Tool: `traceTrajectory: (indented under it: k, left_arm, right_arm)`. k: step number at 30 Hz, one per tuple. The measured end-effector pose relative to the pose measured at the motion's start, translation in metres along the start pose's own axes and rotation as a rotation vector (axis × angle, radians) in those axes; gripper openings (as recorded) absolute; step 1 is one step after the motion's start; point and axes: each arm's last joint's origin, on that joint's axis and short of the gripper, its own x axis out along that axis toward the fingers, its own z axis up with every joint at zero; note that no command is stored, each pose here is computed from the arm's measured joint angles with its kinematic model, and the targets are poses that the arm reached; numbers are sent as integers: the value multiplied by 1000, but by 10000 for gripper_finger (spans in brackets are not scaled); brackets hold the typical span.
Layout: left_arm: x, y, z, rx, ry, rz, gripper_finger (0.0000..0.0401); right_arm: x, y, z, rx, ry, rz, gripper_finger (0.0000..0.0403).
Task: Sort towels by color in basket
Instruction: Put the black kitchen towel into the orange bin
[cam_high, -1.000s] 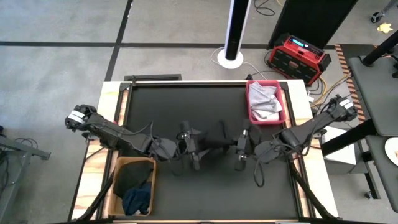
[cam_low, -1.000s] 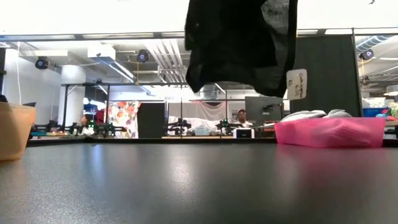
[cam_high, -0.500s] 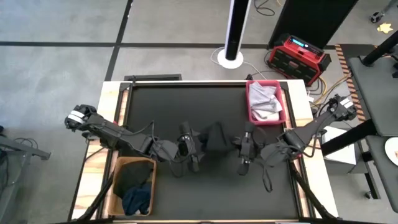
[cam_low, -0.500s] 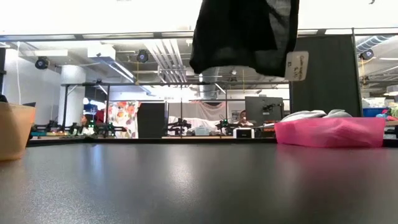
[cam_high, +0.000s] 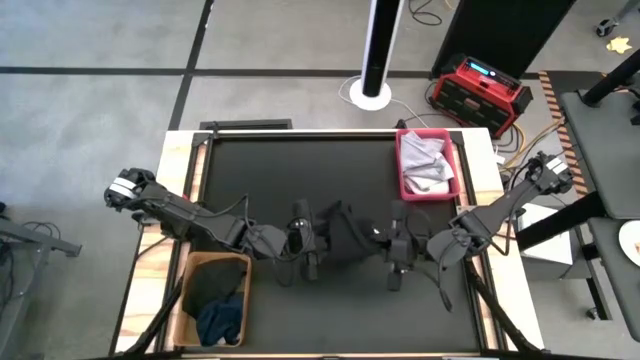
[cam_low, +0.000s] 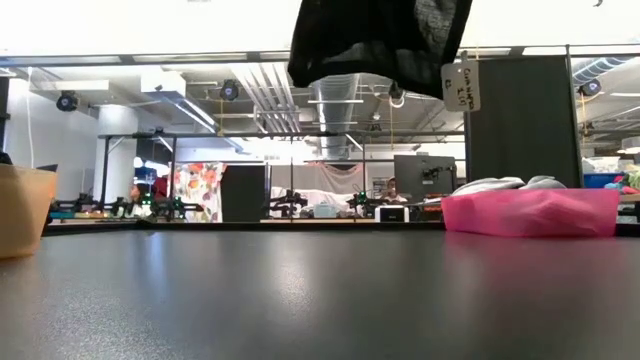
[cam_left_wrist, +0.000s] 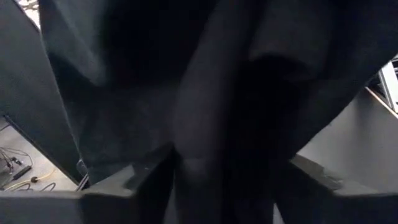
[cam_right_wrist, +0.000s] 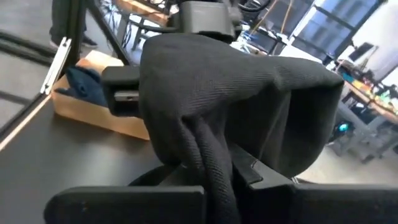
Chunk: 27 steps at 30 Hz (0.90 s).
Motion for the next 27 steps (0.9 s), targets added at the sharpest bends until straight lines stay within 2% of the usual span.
traceTrajectory:
  k: [2,7,8,14,20,23,27]
  left_arm:
    - [0,0,0,0,1,3,186]
    - [0,1,2,-14,-21,13,32]
    - [0,1,3,-21,-32,24,17]
    - [-1,4,5,9,-31,124,4]
    - [-6,2,10,26,-47,124,2]
    - [-12,2,14,24,-62,119,1]
    - [-18,3,19,11,-80,126,1]
  right_arm:
    - [1,3,-1,-48,2,14,8]
    - [9,14,-7,-204,27,34,8]
    - [12,16,-9,-229,34,37,8]
    - [24,28,-17,-268,71,41,8]
    - [30,34,-32,-249,182,-5,14]
    - [30,35,-35,-196,207,-26,36]
    - [27,37,-35,-132,214,-23,98]
